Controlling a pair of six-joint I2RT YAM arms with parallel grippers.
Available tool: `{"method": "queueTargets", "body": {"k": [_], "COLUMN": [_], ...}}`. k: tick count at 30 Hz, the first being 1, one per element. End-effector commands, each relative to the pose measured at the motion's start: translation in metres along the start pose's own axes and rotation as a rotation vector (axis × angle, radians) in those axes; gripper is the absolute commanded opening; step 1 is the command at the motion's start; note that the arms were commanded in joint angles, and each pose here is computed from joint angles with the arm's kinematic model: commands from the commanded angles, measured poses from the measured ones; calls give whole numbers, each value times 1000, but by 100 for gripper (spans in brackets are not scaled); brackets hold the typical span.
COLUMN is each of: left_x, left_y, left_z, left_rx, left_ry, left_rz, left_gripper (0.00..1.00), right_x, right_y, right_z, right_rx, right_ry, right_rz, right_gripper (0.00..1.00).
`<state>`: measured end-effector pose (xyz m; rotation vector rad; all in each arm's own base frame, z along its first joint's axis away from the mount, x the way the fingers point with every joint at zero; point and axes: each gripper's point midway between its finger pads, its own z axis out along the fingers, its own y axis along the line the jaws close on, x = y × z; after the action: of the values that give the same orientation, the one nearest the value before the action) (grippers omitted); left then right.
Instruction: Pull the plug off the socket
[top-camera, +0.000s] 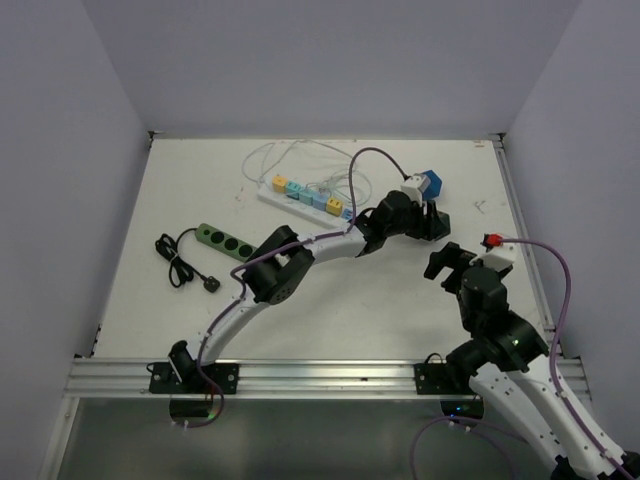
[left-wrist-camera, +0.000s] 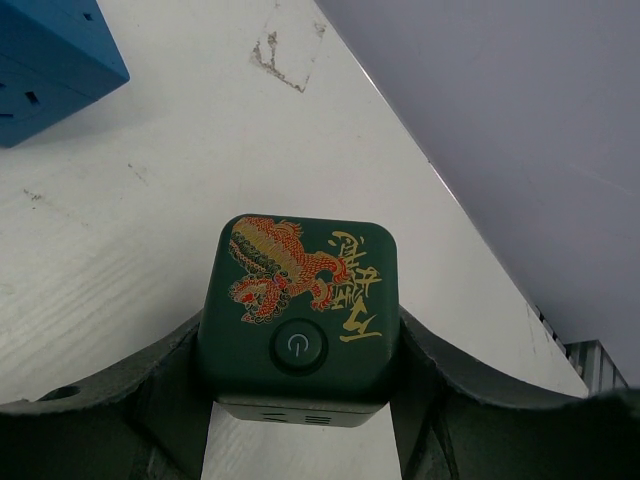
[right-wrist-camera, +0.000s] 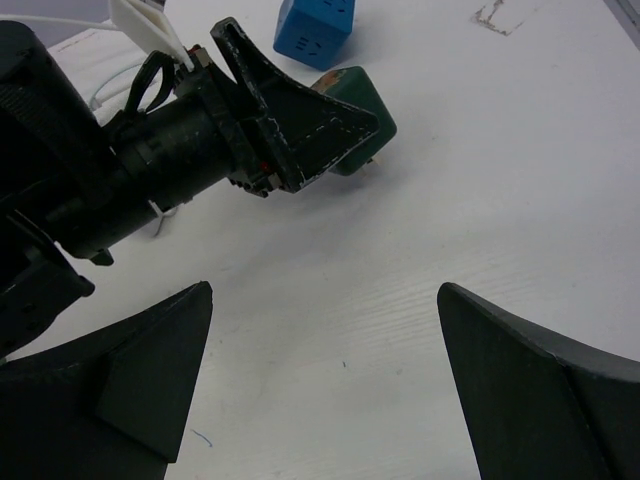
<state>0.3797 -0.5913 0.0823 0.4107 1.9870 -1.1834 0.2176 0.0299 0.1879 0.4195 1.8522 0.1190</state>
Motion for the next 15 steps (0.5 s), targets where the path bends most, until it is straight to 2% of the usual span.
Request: {"method": "queueTargets", "body": {"k": [1, 2, 5, 8, 11, 15], "left_x": [-34, -29, -27, -28, -30, -38], "left_y": [-19, -12, 0, 8, 11, 10], "left_z": [9, 12, 13, 14, 12, 4], "left_rx": [49, 34, 12, -3, -16, -30], "left_ry": [-83, -81, -82, -82, -80, -79], "left_rz": [-16, -21, -25, -24, -13, 22], "left_gripper": [54, 62, 77, 87, 96, 100], "right_x": [-1, -2, -2, -1, -1, -1], "right_y": [-5, -6, -6, -6, -4, -2], "right_z": [1, 1, 1, 2, 2, 3], "right_rx": [31, 29, 32, 29, 24, 17], "right_ry": [-21, -24, -26, -25, -24, -27], "right_rz": [29, 29, 22, 24, 31, 38], "right_gripper": [99, 99, 99, 99, 99, 99]}}
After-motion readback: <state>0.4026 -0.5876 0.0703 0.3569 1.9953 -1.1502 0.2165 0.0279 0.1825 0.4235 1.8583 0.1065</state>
